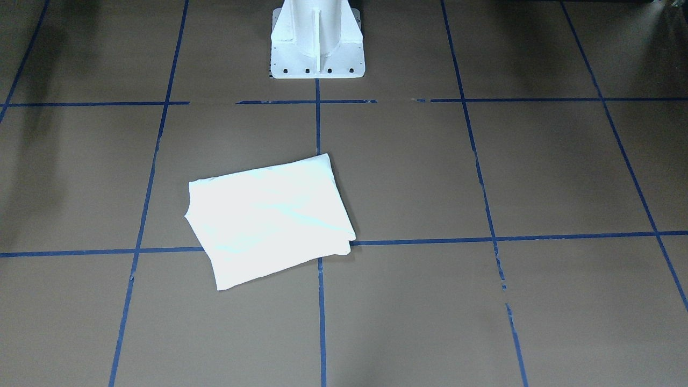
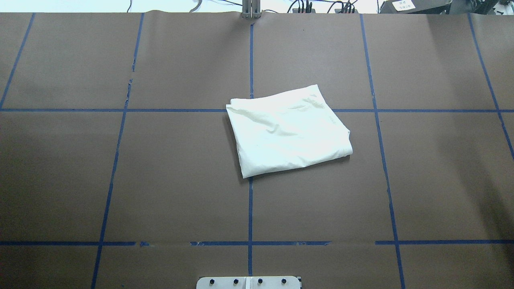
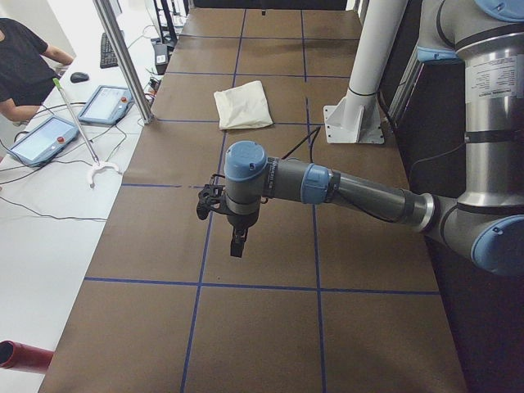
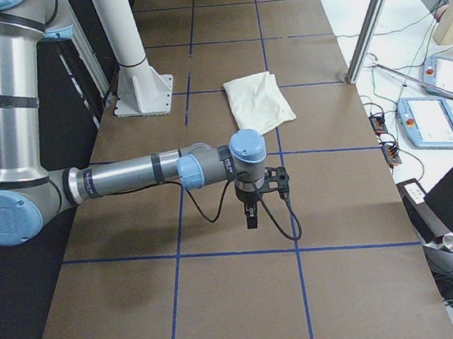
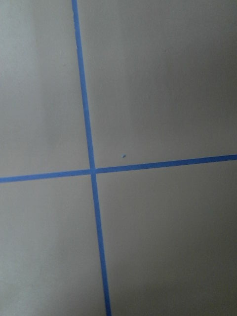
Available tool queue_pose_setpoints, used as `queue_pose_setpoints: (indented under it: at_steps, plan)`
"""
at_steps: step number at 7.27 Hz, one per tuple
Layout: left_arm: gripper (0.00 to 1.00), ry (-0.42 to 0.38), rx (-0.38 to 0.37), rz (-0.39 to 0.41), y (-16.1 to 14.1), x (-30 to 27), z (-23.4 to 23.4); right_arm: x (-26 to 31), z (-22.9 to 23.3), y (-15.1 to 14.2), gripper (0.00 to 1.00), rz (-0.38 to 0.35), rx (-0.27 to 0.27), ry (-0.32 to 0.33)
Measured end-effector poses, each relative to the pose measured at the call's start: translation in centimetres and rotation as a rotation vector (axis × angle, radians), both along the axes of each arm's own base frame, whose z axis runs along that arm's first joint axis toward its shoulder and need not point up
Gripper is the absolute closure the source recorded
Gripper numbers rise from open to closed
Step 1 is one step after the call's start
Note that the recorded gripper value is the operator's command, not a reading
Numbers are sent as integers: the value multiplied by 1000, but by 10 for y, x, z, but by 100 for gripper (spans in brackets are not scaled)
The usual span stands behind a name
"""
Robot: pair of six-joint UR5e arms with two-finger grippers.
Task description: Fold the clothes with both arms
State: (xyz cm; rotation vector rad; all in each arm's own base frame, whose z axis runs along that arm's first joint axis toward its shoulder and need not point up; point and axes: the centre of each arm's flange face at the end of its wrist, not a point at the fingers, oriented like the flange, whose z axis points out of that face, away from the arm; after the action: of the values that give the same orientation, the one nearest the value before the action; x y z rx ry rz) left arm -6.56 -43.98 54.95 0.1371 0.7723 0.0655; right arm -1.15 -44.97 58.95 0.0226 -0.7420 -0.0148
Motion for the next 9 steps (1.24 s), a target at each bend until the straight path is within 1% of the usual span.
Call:
queue_pose_setpoints:
  at_steps: [1, 2, 4, 5, 6, 9]
  plan:
    - [0, 1, -4, 2, -8, 1, 12, -7, -10, -8, 0, -11, 0, -4]
    - [0, 10, 8, 4, -14, 2, 20, -10, -22, -15, 0, -17, -4, -1]
    - [0, 71, 28, 9, -18, 7, 27, -8, -32, -28, 0, -36, -12, 25]
    - [0, 86, 29, 2, -23, 7, 24, 2, -28, -26, 0, -45, -7, 27]
    - [0, 81, 31, -6, -28, 7, 21, 13, -23, -22, 0, -37, -9, 23]
    - [0, 1, 45, -26, -35, 2, 18, 24, -18, -16, 0, -18, -20, 9]
